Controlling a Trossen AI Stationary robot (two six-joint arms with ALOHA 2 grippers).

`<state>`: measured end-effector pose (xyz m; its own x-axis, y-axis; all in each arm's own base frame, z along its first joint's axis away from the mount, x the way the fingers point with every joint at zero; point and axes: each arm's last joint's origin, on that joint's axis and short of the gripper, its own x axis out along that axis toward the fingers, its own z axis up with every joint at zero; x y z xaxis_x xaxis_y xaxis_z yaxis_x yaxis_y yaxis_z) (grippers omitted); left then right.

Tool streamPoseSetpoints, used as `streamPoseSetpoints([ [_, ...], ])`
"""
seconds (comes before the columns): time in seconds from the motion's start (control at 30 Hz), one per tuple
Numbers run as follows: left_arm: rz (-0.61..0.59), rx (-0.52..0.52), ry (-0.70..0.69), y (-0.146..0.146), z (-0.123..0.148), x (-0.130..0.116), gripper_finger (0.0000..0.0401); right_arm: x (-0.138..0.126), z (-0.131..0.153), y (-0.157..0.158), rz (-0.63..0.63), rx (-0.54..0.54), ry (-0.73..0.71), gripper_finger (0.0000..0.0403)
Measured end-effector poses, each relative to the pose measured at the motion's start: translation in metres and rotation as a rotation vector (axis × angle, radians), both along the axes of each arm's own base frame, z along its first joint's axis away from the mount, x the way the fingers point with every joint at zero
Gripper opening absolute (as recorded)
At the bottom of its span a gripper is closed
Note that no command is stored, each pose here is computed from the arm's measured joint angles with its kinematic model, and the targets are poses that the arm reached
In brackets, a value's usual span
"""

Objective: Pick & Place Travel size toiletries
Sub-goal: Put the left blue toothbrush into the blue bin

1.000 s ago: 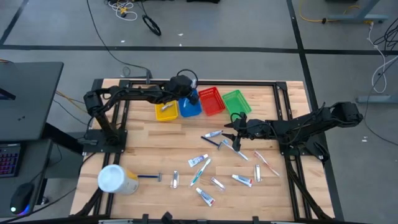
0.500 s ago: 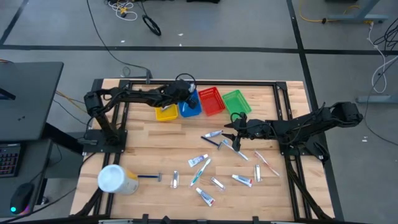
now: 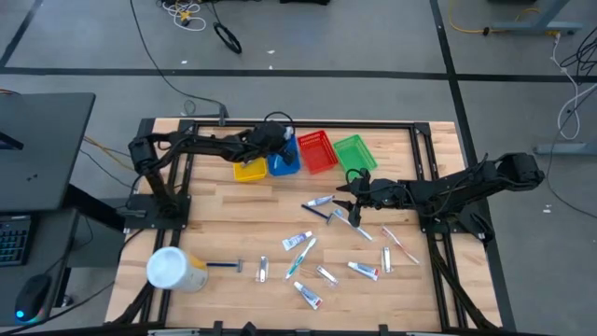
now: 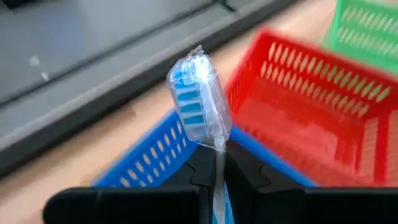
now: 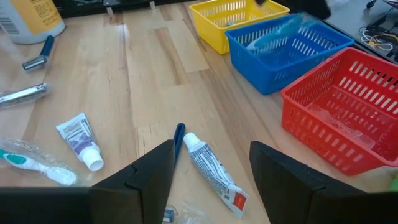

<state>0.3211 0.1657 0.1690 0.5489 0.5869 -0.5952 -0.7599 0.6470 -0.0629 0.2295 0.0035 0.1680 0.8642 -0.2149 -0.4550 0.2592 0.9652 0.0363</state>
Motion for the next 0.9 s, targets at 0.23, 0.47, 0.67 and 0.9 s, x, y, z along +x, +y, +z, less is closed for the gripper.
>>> streamPoseSetpoints([
  [0.23, -0.022, -0.028, 0.001, 0.003, -0.020, 0.007, 0.0030, 0.000, 0.000, 0.000, 0.000, 0.000, 0.001, 0.0220],
  [0.47, -0.028, -0.021, 0.014, 0.003, -0.021, 0.007, 0.0035, 0.000, 0.000, 0.000, 0.000, 0.000, 0.000, 0.0220],
  [0.67, -0.053, -0.020, 0.018, 0.003, -0.021, 0.007, 0.0051, 0.000, 0.000, 0.000, 0.000, 0.000, 0.000, 0.0220],
  [0.9, -0.055, -0.020, 0.019, 0.003, -0.021, 0.007, 0.0084, 0.000, 0.000, 0.000, 0.000, 0.000, 0.000, 0.0220],
])
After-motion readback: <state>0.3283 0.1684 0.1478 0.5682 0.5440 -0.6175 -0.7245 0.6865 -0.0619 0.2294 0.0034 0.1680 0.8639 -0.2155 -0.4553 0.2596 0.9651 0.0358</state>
